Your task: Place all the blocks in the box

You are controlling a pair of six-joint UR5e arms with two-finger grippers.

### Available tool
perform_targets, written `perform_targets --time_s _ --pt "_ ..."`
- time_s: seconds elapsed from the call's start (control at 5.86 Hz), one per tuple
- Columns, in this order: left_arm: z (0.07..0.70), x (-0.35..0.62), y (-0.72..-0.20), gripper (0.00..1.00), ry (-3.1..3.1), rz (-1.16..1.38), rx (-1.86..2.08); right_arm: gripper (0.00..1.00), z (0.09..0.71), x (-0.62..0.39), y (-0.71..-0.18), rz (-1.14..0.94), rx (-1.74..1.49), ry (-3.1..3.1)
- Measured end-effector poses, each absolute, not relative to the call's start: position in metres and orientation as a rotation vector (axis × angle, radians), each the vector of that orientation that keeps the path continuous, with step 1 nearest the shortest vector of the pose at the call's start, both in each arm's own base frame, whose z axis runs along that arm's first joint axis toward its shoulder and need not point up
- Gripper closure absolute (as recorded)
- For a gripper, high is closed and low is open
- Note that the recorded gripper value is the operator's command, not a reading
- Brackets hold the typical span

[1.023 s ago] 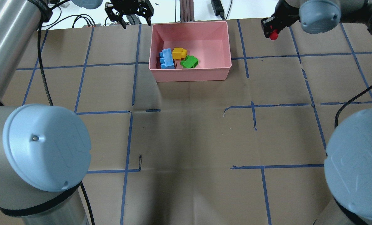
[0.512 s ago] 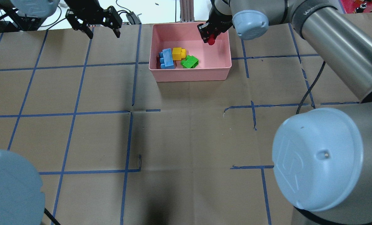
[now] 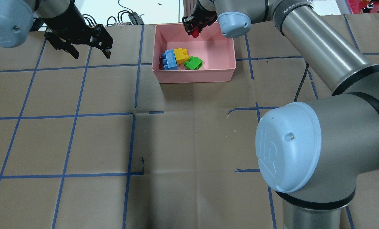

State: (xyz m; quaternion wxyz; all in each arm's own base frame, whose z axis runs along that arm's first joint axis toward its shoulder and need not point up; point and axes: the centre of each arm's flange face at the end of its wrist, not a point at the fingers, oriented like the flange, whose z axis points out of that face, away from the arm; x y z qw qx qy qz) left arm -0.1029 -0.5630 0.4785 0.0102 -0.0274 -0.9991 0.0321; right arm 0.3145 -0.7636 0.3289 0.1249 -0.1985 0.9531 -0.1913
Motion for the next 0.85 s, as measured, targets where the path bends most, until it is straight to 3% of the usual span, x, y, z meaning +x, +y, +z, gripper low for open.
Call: perform_targets --time_s 0.85 --pt "0.486 -0.125 -0.543 0.01 -3.164 0.098 -0.106 0.0 0.357 0.313 -0.763 -0.666 -0.582 2.766"
